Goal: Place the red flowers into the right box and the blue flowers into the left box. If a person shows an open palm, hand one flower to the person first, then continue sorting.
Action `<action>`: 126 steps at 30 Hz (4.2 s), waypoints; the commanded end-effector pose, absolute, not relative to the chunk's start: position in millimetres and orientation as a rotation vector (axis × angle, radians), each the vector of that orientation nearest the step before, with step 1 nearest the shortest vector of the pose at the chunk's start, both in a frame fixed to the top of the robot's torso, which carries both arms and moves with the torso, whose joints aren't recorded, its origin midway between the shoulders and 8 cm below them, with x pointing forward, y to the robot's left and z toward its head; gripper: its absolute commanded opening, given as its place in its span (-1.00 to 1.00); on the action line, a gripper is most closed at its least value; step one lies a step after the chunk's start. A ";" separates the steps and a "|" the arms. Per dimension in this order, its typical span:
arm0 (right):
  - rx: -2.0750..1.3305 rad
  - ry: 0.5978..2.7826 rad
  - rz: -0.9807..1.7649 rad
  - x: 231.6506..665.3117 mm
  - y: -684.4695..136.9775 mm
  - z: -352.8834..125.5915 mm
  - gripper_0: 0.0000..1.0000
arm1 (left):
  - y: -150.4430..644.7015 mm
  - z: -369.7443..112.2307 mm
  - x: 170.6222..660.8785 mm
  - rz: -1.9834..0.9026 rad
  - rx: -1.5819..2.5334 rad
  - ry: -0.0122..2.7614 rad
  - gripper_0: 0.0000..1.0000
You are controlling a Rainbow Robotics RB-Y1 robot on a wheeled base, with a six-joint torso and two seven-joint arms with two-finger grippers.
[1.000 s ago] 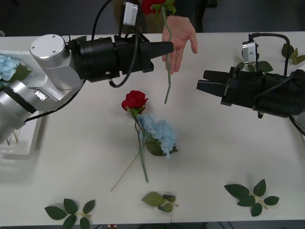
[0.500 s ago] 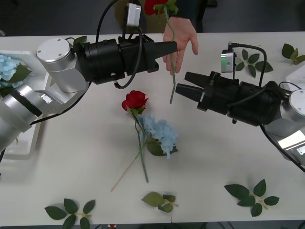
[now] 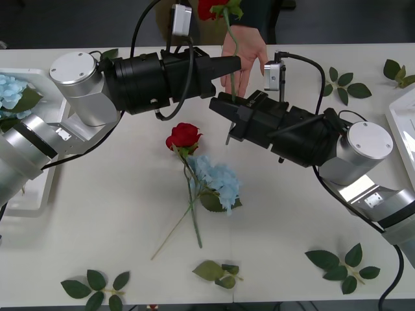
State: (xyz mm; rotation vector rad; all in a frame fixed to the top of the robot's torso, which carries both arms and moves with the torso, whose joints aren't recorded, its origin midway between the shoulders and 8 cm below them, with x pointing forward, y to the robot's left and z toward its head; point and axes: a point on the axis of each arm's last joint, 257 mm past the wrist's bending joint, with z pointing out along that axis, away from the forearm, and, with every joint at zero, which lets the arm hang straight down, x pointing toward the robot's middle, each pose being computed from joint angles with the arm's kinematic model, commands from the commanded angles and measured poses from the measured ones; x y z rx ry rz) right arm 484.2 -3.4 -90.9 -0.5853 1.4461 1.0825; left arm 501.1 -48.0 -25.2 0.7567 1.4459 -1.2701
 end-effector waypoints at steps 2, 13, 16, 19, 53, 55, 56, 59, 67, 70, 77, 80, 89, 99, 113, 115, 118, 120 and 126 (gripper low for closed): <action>-0.588 1.359 1.097 485.4 22.9 -53.8 -1.00 | -46.1 -13.4 502.9 -1.255 0.748 1.397 -1.00; -0.578 1.352 1.093 488.1 14.0 -50.7 -1.00 | -45.0 -15.8 503.4 -1.255 0.744 1.402 -1.00; -0.577 1.350 1.087 489.3 0.3 -49.9 -1.00 | -41.5 -19.3 503.9 -1.275 0.714 1.411 1.00; -0.593 1.354 1.072 489.3 -19.5 -51.5 -1.00 | -41.3 -20.1 503.4 -1.276 0.714 1.413 1.00; -0.474 1.341 0.792 560.0 -16.2 110.7 -1.00 | -41.3 -16.6 503.0 -1.293 0.702 1.408 1.00; -0.464 1.359 0.799 561.4 -14.3 113.6 -1.00 | -41.3 -16.6 503.0 -1.293 0.702 1.408 1.00; -0.462 1.369 0.794 562.7 -13.1 116.4 -1.00 | -41.3 -16.6 503.0 -1.293 0.702 1.408 1.00; -0.441 1.405 0.793 566.6 -12.6 123.1 -1.00 | -40.8 -17.7 503.5 -1.293 0.700 1.411 1.00; -0.365 1.517 0.798 574.0 -13.5 124.4 -1.00 | -40.8 -17.7 503.5 -1.293 0.700 1.411 1.00; -0.342 1.515 0.807 574.5 -14.4 130.3 -1.00 | -40.5 -17.4 503.3 -1.292 0.701 1.410 1.00; -0.330 1.505 0.809 575.6 -16.5 133.6 -1.00 | -40.8 -17.7 503.5 -1.293 0.700 1.411 1.00; -0.328 1.504 0.809 575.8 -16.8 133.9 -1.00 | -40.5 -18.5 503.4 -1.293 0.698 1.412 1.00; -0.326 1.502 0.809 576.0 -17.5 134.7 -1.00 | -40.5 -18.5 503.4 -1.293 0.698 1.412 1.00; -0.329 1.498 0.808 575.8 -18.1 135.6 -1.00 | -41.1 -18.4 503.1 -1.293 0.701 1.412 1.00; -0.366 1.571 0.921 545.5 -58.0 148.7 0.94 | -41.4 -17.9 502.7 -1.294 0.702 1.411 1.00; -0.394 1.621 0.924 534.4 -74.2 144.5 0.93 | -40.9 -19.1 503.1 -1.293 0.699 1.413 1.00; -0.422 1.678 0.956 520.0 -93.4 134.2 0.94 | -40.5 -18.5 503.4 -1.291 0.701 1.413 1.00; -0.442 1.723 0.977 509.8 -108.2 120.3 0.94 | -40.8 -18.9 503.1 -1.295 0.698 1.413 1.00; -0.606 1.781 0.859 495.5 -149.9 46.1 0.94 | -41.1 -17.9 503.1 -1.296 0.698 1.412 1.00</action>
